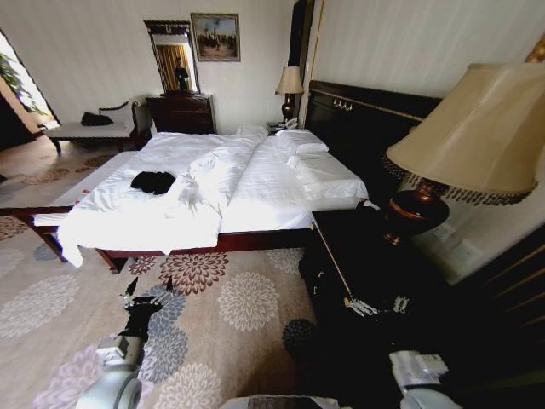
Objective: Fold the clothes on the bed.
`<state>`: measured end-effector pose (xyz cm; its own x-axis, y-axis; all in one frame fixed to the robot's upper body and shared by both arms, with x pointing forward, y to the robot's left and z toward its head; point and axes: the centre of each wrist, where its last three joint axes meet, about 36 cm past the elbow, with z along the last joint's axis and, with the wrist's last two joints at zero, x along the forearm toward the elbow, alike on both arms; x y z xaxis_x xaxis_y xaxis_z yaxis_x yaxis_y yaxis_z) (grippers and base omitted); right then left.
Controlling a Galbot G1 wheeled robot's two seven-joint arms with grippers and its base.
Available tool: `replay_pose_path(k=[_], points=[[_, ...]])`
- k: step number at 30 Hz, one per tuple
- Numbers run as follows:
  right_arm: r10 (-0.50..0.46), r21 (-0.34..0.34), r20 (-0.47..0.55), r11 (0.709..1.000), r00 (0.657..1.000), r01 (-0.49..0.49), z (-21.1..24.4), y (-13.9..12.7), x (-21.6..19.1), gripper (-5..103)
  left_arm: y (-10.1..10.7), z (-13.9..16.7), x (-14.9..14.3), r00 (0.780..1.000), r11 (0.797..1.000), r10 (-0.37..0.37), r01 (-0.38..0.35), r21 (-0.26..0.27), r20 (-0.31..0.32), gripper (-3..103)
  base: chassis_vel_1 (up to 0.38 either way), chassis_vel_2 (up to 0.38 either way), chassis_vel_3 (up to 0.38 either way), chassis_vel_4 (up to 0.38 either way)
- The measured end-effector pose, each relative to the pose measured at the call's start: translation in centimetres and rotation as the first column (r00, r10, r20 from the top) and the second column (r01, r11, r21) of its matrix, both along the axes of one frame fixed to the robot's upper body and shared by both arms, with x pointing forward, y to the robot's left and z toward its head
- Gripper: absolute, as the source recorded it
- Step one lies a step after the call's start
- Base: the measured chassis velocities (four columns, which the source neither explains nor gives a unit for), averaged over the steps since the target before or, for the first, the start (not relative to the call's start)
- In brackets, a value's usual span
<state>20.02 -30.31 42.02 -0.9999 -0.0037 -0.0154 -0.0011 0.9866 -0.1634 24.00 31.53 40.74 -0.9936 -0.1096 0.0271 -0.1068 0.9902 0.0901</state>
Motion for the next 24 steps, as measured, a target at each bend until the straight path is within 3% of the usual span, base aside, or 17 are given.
replay_pose_path(k=[12, 24], points=[[0.025, -0.009, 0.022, 1.000, 0.999, -0.025, -0.09, -0.01, 0.17, 100, 0.05, 0.28, -0.90, 1.000, 1.000, -0.005, 0.005, 0.011, -0.014, 100, -0.048, 0.051, 0.046, -0.043], [0.015, -0.014, 0.019, 1.000, 1.000, -0.015, 0.00, -0.24, -0.06, 100, -0.04, 0.72, -0.66, 1.000, 1.000, -0.012, 0.012, 0.012, 0.002, 100, -0.132, 0.118, 0.114, -0.135]])
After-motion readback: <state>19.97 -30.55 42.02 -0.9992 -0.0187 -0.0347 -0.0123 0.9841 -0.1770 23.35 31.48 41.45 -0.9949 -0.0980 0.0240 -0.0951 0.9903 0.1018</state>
